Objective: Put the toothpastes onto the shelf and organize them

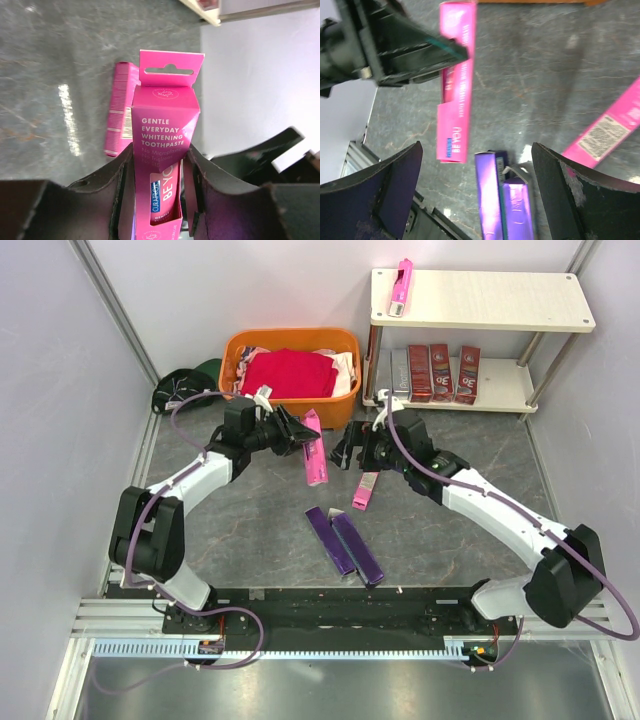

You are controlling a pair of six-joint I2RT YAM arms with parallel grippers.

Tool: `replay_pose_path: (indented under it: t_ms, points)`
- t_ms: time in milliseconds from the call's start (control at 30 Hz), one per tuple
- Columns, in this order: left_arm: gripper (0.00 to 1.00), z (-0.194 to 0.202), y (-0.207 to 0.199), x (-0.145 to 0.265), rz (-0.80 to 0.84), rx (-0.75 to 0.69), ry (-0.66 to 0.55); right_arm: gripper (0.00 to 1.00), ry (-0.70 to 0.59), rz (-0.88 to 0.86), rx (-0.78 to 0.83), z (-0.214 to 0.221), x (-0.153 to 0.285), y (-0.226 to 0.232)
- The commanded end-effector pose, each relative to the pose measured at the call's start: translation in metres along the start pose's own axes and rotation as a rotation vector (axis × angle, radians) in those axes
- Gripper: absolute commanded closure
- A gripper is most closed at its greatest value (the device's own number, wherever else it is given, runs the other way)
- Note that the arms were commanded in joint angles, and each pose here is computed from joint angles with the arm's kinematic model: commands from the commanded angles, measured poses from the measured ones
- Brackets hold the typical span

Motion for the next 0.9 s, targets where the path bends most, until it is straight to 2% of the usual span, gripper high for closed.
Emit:
replay_pose_path:
  t_ms: [0, 200, 233, 400, 433, 500, 600, 700, 733, 867]
  points:
    - [0.72, -0.012, -0.039, 0.008, 0.187, 0.049, -0.046, 0.02, -0.058, -0.058, 0.031, -0.01, 0.005, 0.034]
    - [0.72, -0.012, -0.043, 0.012, 0.196, 0.049, -0.049, 0.09, -0.011, -0.062, 0.063, 0.011, -0.009, 0.053]
    - [0.72, -0.011, -0.043, 0.013, 0.197, 0.049, -0.048, 0.15, -0.01, -0.057, 0.063, 0.012, -0.012, 0.052]
    - [0.72, -0.01, -0.046, 0.016, 0.207, 0.05, -0.048, 0.26, -0.039, 0.022, 0.078, 0.015, -0.021, 0.051]
    - [0.72, -0.01, -0.046, 0.017, 0.21, 0.05, -0.047, 0.32, -0.059, 0.043, 0.075, 0.012, -0.021, 0.049]
    - [0.72, -0.01, -0.047, 0.017, 0.215, 0.054, -0.044, 0.36, -0.078, 0.056, 0.077, 0.01, -0.021, 0.05]
    - [0.72, -0.009, -0.047, 0.017, 0.224, 0.058, -0.038, 0.43, -0.109, 0.065, 0.073, 0.008, -0.021, 0.05]
    - [0.72, -0.008, -0.048, 0.017, 0.233, 0.059, -0.032, 0.53, -0.132, 0.049, 0.073, 0.007, -0.022, 0.052]
    - [0.71, -0.008, -0.047, 0.018, 0.231, 0.06, -0.031, 0.59, -0.136, 0.04, 0.076, 0.006, -0.022, 0.054]
    - [0.68, -0.006, -0.045, 0.019, 0.228, 0.064, -0.032, 0.69, -0.122, 0.013, 0.083, 0.009, -0.021, 0.057]
Point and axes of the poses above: each gripper's point midway between its finger pads, its own x axis back along the fingers, its own y axis along the line the jaws close on, z = x × y, the point moved 8 cm from there along x, back along the fingers, and after that the axes turned 1 degree about x, right-handed, at the moved point
